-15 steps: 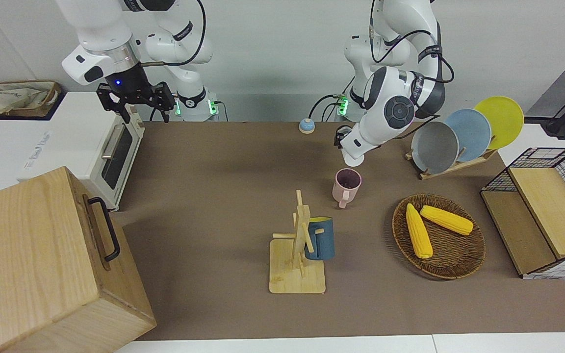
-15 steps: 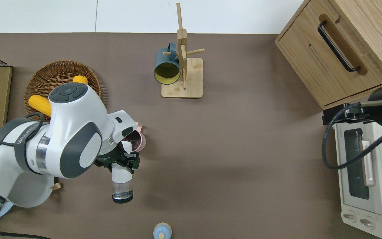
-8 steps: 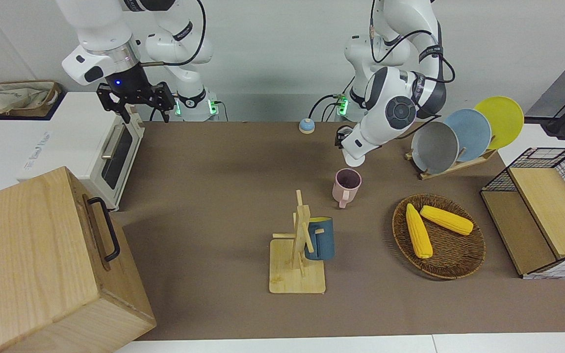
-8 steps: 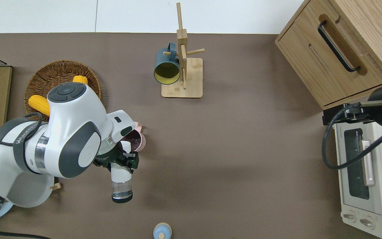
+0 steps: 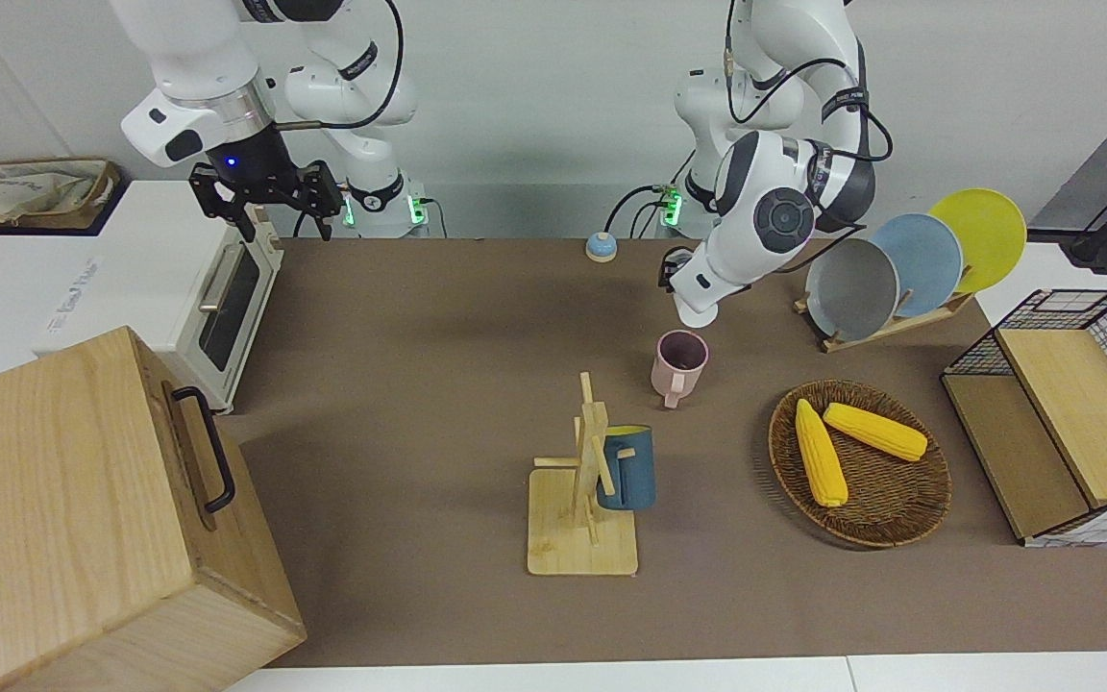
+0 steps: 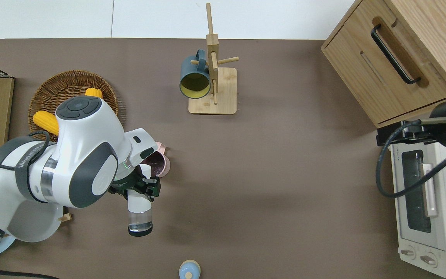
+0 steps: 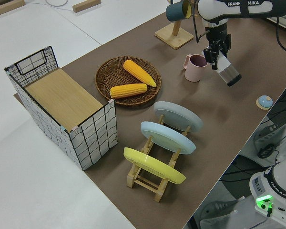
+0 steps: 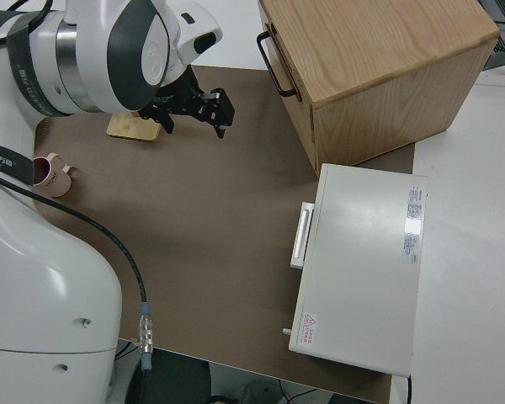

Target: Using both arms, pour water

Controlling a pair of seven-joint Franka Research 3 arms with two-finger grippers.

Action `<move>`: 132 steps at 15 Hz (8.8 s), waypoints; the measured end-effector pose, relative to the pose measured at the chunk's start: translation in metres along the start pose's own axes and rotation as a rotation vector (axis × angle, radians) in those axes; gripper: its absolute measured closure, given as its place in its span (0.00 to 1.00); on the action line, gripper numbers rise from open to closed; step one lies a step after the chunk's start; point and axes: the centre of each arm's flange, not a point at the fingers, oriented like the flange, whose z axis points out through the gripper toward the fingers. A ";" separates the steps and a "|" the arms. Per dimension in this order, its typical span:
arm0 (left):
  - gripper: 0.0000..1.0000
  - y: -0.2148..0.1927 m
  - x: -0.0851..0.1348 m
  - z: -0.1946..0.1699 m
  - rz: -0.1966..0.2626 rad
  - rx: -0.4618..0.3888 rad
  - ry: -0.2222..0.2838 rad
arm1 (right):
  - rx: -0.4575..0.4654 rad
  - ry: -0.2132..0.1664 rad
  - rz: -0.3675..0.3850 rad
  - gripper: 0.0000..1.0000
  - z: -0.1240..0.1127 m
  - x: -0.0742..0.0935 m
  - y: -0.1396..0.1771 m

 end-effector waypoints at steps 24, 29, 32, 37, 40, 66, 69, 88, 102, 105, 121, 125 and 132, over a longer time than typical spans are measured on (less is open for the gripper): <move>0.37 0.004 -0.001 -0.007 -0.032 0.006 0.012 | 0.000 0.000 0.000 0.01 0.000 0.000 0.000; 0.37 0.005 -0.002 -0.006 -0.034 0.007 0.005 | 0.000 0.000 0.000 0.01 0.000 0.000 0.000; 0.37 0.005 -0.002 -0.006 -0.033 0.008 0.002 | 0.000 0.000 0.000 0.01 0.000 0.000 0.000; 0.37 0.006 -0.010 -0.019 -0.030 0.006 0.030 | 0.000 0.000 0.000 0.01 0.000 0.000 0.000; 0.37 0.006 -0.021 -0.024 -0.032 0.002 0.098 | 0.000 0.000 0.000 0.01 0.000 0.000 0.000; 0.37 -0.075 -0.086 0.004 -0.152 0.018 0.575 | 0.000 0.000 0.000 0.01 0.000 0.000 0.000; 0.37 -0.099 -0.088 -0.035 -0.201 0.003 0.656 | 0.000 0.000 0.000 0.01 0.000 0.000 0.000; 0.37 -0.340 -0.101 -0.233 -0.237 0.064 1.011 | 0.000 0.000 0.000 0.01 0.000 0.000 0.000; 0.37 -0.486 -0.065 -0.196 -0.173 0.141 1.132 | 0.000 0.000 0.000 0.01 0.000 0.000 0.000; 0.37 -0.493 -0.059 -0.188 -0.161 0.143 1.128 | 0.000 0.000 0.000 0.01 0.000 0.000 0.000; 0.37 -0.536 -0.041 -0.142 -0.134 0.100 1.176 | 0.000 0.000 0.000 0.01 0.000 0.000 0.000; 0.37 -0.536 -0.040 -0.142 -0.117 0.109 1.179 | 0.000 0.000 0.000 0.01 0.000 0.000 0.000; 0.11 -0.541 -0.043 -0.139 -0.135 0.079 1.213 | 0.000 0.000 0.000 0.01 0.000 0.000 0.000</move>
